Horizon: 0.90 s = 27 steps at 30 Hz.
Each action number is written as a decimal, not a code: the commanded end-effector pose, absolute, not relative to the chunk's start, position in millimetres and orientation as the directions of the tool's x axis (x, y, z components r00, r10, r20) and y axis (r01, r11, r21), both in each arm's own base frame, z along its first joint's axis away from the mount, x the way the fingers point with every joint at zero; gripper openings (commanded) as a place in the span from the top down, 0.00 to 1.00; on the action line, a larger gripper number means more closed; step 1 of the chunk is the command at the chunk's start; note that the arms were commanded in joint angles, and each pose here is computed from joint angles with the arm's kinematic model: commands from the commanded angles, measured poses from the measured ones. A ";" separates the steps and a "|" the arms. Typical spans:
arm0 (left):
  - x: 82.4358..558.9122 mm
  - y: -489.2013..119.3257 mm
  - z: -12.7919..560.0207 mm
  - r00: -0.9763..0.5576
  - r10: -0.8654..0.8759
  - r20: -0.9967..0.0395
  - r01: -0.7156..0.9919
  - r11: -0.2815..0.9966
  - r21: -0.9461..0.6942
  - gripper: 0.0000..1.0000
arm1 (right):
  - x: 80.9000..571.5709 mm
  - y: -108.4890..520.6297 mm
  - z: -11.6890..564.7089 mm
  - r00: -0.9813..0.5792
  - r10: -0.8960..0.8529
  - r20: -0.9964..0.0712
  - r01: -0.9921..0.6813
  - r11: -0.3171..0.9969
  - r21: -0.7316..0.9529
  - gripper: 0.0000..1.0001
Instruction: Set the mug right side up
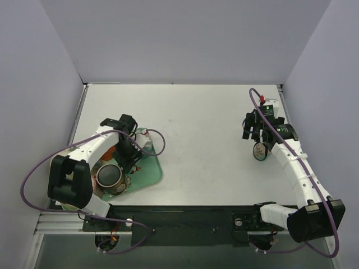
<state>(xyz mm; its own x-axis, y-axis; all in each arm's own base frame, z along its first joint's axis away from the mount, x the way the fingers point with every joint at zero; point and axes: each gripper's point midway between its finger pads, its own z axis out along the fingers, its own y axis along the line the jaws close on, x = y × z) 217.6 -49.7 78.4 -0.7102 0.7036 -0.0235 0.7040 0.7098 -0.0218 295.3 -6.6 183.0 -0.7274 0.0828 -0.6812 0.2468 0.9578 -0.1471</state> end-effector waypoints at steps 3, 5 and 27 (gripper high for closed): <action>182.3 -90.1 98.8 -0.599 0.796 -0.087 0.793 0.574 -0.202 0.39 | 286.7 -12.9 189.9 -0.722 0.059 -0.690 0.250 0.951 -0.181 0.19; 187.6 -86.0 97.4 -0.586 0.807 -0.079 0.807 0.572 -0.145 0.38 | 287.0 -12.1 189.8 -0.722 0.058 -0.690 0.247 0.953 -0.178 0.19; 200.8 -104.3 134.3 -0.438 0.869 -0.230 0.888 0.458 0.041 1.00 | 280.3 26.5 219.6 -0.640 0.046 -0.767 0.098 0.995 -0.022 0.19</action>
